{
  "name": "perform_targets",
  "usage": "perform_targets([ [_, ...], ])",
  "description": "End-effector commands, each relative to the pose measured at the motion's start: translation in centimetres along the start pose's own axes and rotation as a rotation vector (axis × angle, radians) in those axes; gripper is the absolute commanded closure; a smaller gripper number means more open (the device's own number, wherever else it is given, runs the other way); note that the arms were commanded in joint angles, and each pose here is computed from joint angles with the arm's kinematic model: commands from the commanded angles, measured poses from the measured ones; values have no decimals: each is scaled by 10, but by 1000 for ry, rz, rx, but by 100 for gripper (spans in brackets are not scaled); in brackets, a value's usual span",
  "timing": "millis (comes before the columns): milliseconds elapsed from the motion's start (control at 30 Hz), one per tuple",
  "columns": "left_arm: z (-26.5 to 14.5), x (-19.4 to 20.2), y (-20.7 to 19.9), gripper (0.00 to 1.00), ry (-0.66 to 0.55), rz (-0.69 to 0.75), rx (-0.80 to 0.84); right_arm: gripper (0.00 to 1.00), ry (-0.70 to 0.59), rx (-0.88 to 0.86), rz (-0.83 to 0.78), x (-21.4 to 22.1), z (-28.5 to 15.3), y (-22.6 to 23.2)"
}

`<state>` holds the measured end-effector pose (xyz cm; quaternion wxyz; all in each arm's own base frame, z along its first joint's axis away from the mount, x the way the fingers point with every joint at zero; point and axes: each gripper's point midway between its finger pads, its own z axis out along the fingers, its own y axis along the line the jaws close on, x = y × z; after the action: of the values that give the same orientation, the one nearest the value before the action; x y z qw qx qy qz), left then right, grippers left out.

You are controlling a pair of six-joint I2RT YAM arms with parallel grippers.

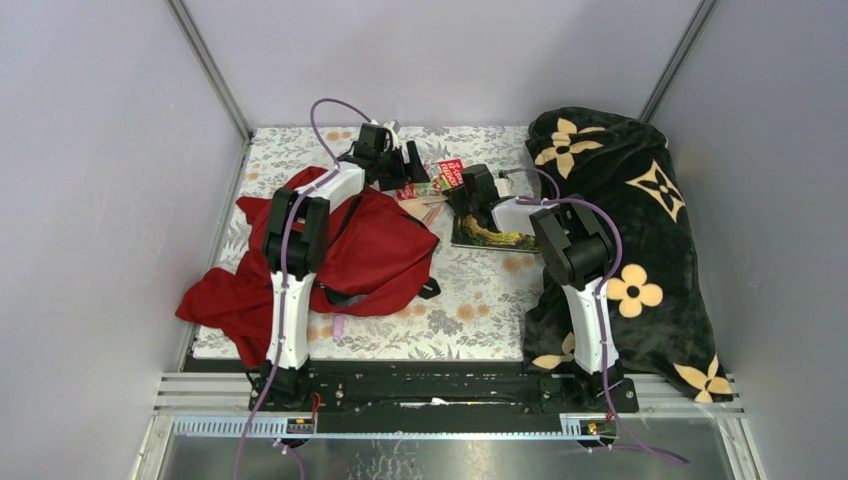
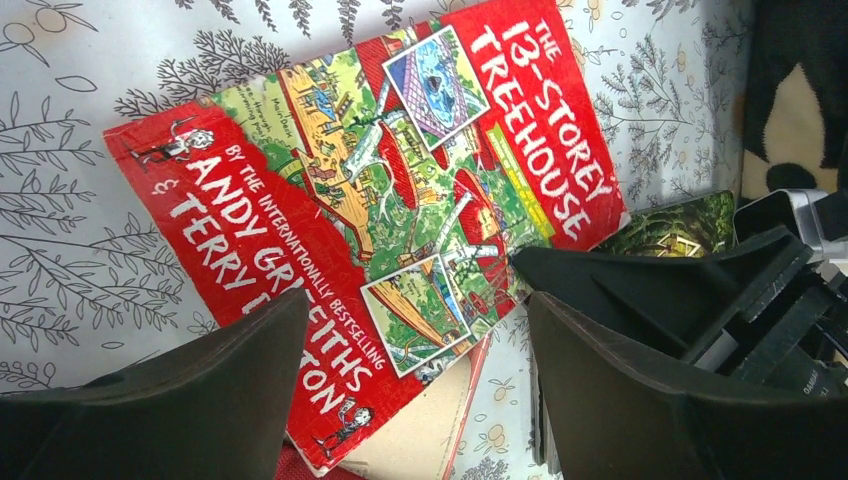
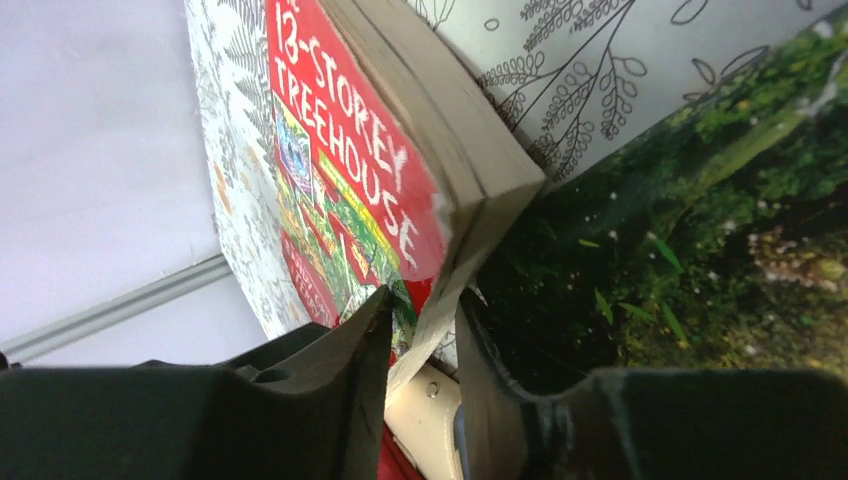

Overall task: Pack the student bag
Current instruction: Pick up the book from the center of the board.

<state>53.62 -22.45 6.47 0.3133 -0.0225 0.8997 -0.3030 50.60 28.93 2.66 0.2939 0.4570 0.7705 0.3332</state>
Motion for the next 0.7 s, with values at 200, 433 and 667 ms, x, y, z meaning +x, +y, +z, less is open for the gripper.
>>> perform_targets([
  [200, -19, 6, -4, 12, 30, 28, 5, 100, 7, -166, -56, -16, 3, 66],
  [433, -67, -44, -33, 9, -110, 41, 21, 100, 12, -307, -222, -29, -33, 121],
  [667, -147, -95, -58, 1, -238, 102, -3, 100, 25, -436, -435, -44, -93, 160],
])
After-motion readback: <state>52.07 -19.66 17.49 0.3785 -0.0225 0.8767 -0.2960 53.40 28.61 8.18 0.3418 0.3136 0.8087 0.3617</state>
